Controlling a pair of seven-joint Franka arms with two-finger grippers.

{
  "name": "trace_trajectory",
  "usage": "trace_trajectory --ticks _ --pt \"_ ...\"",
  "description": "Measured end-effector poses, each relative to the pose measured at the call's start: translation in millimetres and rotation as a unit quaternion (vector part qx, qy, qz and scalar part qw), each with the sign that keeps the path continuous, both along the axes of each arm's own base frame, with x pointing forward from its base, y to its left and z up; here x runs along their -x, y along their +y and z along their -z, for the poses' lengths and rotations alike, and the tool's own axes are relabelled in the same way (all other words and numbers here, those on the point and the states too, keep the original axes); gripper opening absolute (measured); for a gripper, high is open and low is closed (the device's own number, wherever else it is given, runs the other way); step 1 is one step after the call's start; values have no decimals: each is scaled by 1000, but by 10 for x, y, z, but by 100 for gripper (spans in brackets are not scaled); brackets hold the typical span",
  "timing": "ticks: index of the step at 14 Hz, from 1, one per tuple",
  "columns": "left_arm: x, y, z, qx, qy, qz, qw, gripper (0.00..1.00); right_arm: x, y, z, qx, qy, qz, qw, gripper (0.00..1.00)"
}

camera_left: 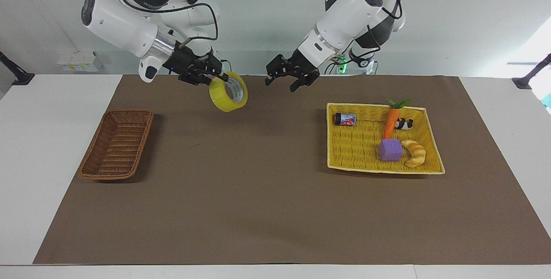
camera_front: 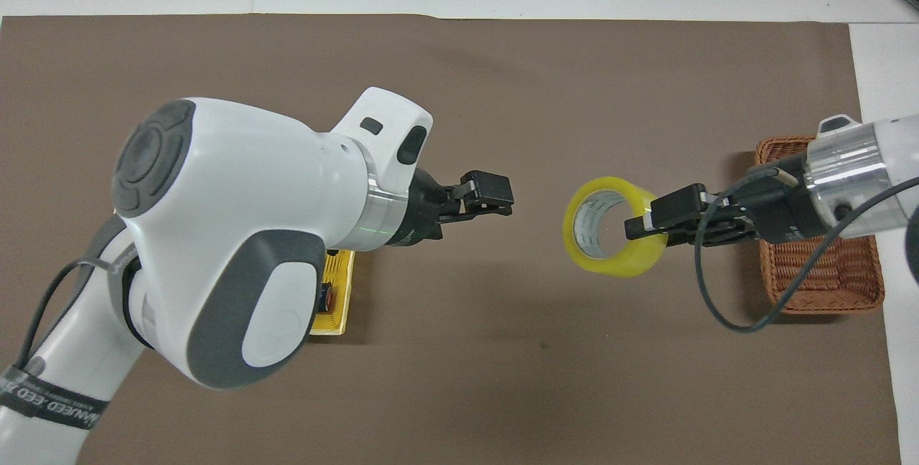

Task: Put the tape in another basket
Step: 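Carry the tape with the right gripper while the left gripper releases and withdraws, then lower the tape into the brown basket while the left gripper returns to rest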

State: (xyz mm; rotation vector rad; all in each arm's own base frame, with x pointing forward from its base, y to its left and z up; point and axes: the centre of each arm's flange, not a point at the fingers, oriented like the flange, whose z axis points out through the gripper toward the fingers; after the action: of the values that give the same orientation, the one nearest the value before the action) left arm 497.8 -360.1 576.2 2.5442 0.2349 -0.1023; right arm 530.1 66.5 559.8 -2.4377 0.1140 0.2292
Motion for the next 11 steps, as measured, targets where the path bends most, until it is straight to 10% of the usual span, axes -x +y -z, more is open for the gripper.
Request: trace_trajectory --ticks 11 --pt "-800 1906 220 -204 -86 52 974 100 95 -2029 295 56 -101 -28 993 54"
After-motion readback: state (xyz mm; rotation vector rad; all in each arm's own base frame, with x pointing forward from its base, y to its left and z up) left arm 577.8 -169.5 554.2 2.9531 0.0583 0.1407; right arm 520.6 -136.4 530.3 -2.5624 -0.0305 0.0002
